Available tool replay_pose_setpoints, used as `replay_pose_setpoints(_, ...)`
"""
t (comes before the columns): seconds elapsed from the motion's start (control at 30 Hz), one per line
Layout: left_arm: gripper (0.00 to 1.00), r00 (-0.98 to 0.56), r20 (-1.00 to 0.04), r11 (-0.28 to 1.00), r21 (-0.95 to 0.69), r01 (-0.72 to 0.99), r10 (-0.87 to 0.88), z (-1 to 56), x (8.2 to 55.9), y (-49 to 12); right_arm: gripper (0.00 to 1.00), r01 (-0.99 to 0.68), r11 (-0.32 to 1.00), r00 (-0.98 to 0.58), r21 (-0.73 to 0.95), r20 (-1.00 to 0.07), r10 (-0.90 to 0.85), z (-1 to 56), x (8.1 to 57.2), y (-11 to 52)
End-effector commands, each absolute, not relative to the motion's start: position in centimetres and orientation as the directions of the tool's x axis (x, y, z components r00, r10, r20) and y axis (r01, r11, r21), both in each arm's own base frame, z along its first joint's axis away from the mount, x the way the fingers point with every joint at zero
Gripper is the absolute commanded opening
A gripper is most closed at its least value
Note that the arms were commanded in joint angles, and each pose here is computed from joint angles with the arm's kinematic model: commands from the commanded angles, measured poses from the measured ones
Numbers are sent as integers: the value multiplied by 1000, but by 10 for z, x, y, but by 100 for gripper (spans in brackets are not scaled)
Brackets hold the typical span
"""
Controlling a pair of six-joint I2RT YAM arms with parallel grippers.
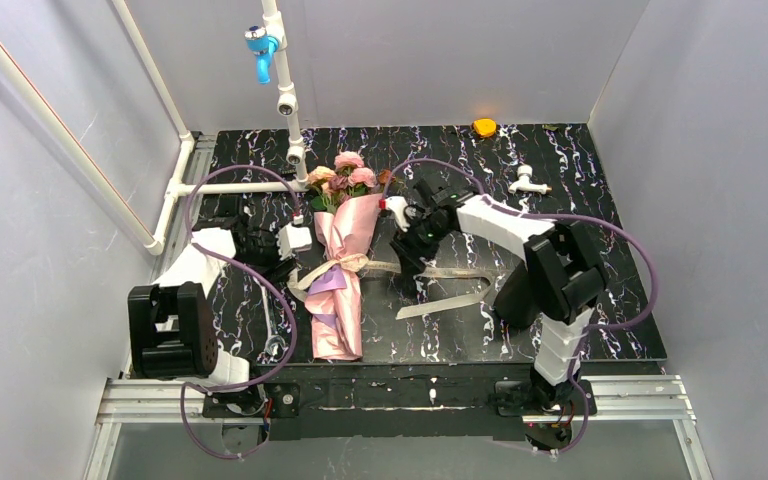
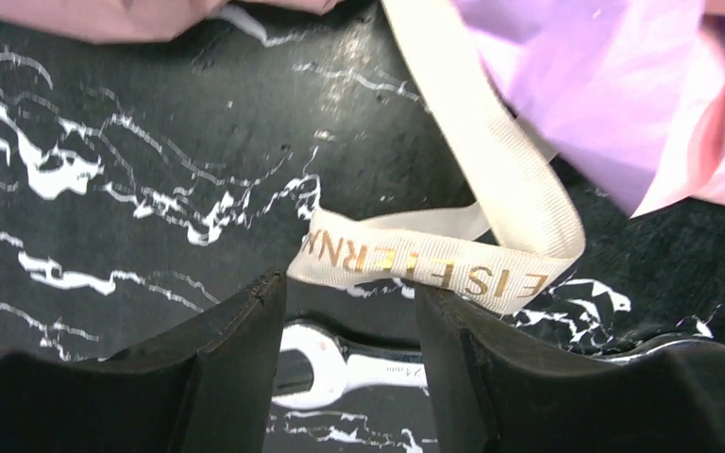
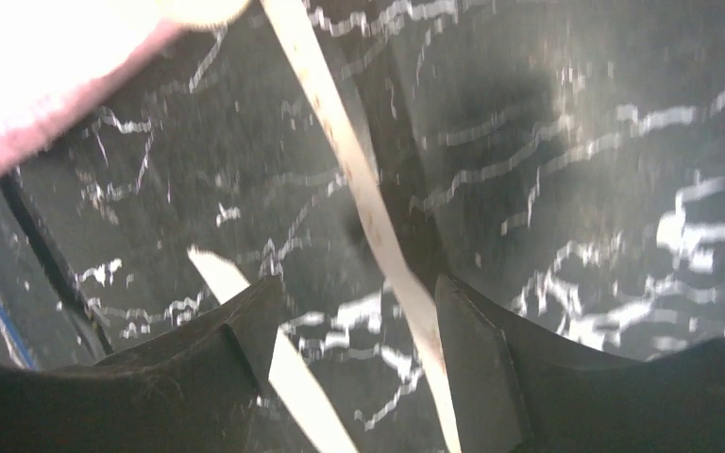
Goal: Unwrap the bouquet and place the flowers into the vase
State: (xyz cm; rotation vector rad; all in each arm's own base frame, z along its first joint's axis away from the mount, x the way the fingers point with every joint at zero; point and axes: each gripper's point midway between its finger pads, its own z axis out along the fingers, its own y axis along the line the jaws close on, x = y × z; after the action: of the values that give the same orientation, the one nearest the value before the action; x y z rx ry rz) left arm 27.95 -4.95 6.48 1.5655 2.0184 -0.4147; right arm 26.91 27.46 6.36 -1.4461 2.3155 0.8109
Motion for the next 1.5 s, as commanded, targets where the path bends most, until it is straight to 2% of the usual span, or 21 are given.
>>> replay_pose_setpoints(0.0, 52, -103, -660, 218, 93, 972, 744, 83, 283, -76, 70, -915, 291, -403, 279, -607, -685, 68, 289, 324)
replay_pose_setpoints(0.1, 52, -64, -661, 158, 83, 984, 748, 81, 284, -96, 70, -924, 273, -382, 268, -603, -700, 59, 294, 337)
replay_pose_setpoints(0.23, 54, -67, -653, 167, 92, 982, 755, 85, 288, -96, 68, -925, 267, -378, 269, -603, -703, 51, 304, 347)
replay_pose_setpoints(0.3, 55, -108, -642, 215, 91, 972, 759, 87, 292, -86, 66, -925, 259, -378, 277, -605, -701, 49, 305, 351)
replay_pose_setpoints(0.4, 56, -239, -660, 360, 52, 932, 712, 92, 307, -56, 60, -920, 252, -388, 300, -603, -697, 47, 301, 354)
replay_pose_setpoints(0.47, 57, -260, -657, 367, 28, 930, 708, 96, 305, -46, 50, -916, 254, -397, 312, -600, -695, 45, 298, 354)
replay_pose_setpoints(0.6, 60, -161, -663, 292, 90, 952, 731, 99, 293, -50, 17, -910, 255, -408, 328, -587, -699, 42, 293, 351)
replay_pose_setpoints(0.67, 60, -165, -664, 290, 82, 953, 729, 99, 292, -58, 3, -907, 257, -412, 334, -581, -702, 41, 290, 349)
replay_pose_setpoints(0.9, 60, -177, -660, 238, 3, 971, 730, 92, 286, -103, 1, -901, 278, -428, 333, -576, -697, 45, 285, 342)
replay_pose_setpoints(1.23, 60, -232, -594, 231, -79, 970, 770, 60, 293, -120, 1, -900, 297, -433, 319, -571, -697, 49, 283, 334)
replay_pose_setpoints(1.3, 54, -244, -572, 241, -82, 967, 783, 53, 294, -118, 1, -898, 307, -438, 315, -567, -698, 49, 285, 330)
replay_pose_setpoints(1.37, 33, -272, -539, 272, -81, 959, 797, 48, 298, -112, 1, -896, 315, -442, 312, -557, -703, 50, 285, 323)
replay_pose_setpoints(1.43, 6, -291, -500, 299, -66, 952, 816, 44, 301, -102, 1, -893, 331, -448, 304, -541, -712, 50, 287, 311)
replay_pose_setpoints(1.47, 0, -299, -495, 310, -63, 949, 816, 44, 301, -98, 1, -891, 340, -452, 300, -532, -716, 50, 288, 304)
